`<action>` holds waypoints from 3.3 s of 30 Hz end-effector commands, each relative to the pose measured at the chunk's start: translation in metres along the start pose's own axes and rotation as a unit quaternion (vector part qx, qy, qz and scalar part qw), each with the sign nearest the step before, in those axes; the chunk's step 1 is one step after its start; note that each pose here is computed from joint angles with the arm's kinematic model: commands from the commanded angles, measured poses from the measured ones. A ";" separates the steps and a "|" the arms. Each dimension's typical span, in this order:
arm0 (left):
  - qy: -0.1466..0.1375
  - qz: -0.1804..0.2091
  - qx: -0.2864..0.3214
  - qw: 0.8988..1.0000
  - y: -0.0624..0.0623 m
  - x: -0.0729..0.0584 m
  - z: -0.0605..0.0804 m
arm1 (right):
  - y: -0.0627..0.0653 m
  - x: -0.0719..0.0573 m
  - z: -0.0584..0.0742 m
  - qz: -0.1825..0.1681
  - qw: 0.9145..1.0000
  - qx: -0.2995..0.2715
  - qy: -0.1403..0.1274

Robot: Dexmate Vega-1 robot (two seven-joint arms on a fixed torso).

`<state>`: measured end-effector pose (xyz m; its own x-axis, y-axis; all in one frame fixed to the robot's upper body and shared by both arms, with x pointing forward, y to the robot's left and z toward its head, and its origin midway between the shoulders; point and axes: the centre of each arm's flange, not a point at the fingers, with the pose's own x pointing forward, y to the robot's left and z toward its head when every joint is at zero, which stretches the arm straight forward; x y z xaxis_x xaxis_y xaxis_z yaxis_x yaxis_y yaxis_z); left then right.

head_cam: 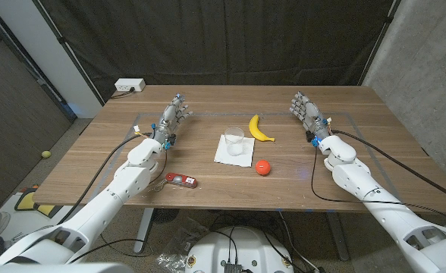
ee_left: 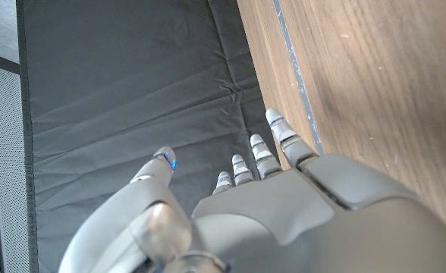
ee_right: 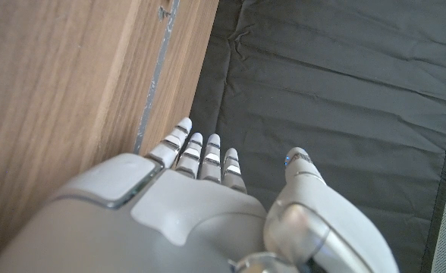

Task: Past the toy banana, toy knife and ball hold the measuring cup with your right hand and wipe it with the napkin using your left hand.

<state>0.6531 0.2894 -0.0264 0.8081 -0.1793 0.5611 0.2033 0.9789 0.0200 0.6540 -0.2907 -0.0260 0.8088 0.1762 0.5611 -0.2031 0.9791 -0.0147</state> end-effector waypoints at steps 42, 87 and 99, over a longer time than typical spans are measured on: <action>0.019 -0.133 0.135 0.982 -0.005 0.008 0.023 | 0.033 -0.023 0.011 0.035 0.996 -0.078 -0.005; 0.028 -0.174 0.099 0.979 -0.009 0.015 0.019 | 0.094 -0.069 0.010 0.107 0.964 -0.242 -0.032; 0.032 -0.180 0.099 0.978 -0.010 0.017 0.017 | 0.114 -0.074 0.017 0.122 0.948 -0.291 -0.046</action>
<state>0.6532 0.2798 -0.0023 0.7394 -0.5054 0.4447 0.3643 0.8559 0.3671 0.5729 -0.2094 -0.0548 0.7340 0.3920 0.5547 -0.0607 0.8512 -0.5213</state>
